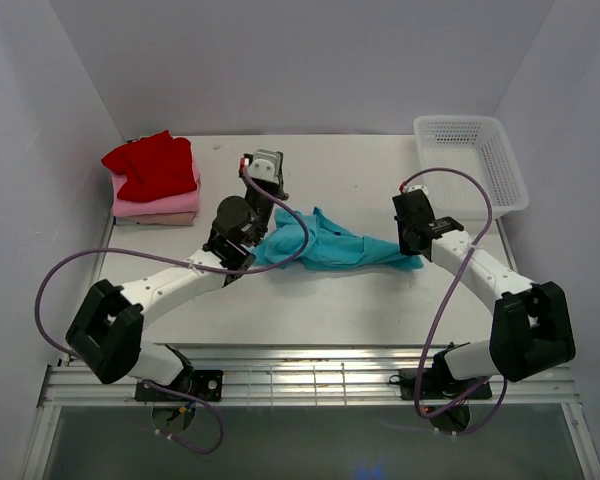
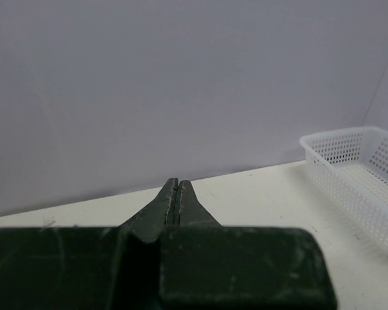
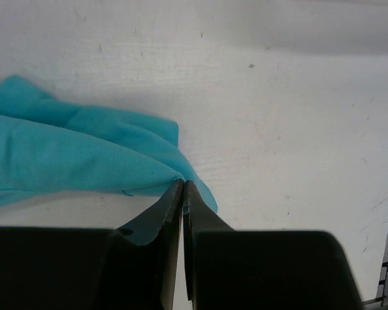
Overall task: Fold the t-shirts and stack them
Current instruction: Flatten the tshirt out
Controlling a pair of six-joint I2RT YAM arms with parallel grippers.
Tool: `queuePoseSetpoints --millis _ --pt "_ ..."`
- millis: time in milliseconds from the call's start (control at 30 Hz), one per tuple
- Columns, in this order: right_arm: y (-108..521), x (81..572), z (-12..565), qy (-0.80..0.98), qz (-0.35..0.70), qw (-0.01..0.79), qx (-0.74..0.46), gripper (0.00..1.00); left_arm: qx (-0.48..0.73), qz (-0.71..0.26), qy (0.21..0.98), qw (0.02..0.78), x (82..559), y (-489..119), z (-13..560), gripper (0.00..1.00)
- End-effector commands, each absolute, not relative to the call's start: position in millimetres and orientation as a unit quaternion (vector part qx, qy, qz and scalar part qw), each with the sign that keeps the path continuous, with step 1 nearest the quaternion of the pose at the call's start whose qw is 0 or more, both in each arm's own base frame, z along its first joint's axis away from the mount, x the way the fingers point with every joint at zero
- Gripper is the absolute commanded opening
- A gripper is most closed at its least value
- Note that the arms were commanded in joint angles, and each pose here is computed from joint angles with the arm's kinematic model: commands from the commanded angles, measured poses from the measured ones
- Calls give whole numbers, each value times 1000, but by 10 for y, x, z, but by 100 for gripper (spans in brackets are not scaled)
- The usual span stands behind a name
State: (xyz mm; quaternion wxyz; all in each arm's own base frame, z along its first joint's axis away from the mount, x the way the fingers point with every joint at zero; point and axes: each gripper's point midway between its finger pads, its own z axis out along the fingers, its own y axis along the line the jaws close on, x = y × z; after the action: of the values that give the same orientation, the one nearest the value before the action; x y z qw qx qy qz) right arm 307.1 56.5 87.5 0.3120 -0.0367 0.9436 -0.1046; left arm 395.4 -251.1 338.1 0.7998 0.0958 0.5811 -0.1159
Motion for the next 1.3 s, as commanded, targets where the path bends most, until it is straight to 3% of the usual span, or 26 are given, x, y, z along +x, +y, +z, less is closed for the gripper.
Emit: queuePoseSetpoints --millis 0,167,333,500,600,733,833,967,1267 --pt "500 3499 1635 905 -120 407 -17 8 94 -87 583 802 3791 -2246 3689 0" --pt "385 3851 2448 866 -127 484 3 8 77 -66 557 824 3486 -1877 4313 0" --pt "361 3794 2818 857 -115 502 15 8 96 -125 580 799 3343 -1986 4217 0" --pt "311 3503 2432 871 -108 478 19 8 158 -292 661 673 3108 -2681 3161 0" --pt "305 3361 2034 887 -104 450 17 8 192 -298 705 614 3076 -3040 2476 0" --pt "339 3229 1592 904 -92 417 16 8 233 -286 734 570 3071 -3388 1957 13" --pt "421 3158 1333 916 -72 394 7 8 250 -285 737 560 3101 -3569 1769 33" --pt "428 3109 1164 923 -70 377 5 8 270 -274 742 550 3207 -3743 1562 44" --pt "472 3112 1066 928 -63 368 -1 19 286 -257 734 560 3436 -3975 1362 47"
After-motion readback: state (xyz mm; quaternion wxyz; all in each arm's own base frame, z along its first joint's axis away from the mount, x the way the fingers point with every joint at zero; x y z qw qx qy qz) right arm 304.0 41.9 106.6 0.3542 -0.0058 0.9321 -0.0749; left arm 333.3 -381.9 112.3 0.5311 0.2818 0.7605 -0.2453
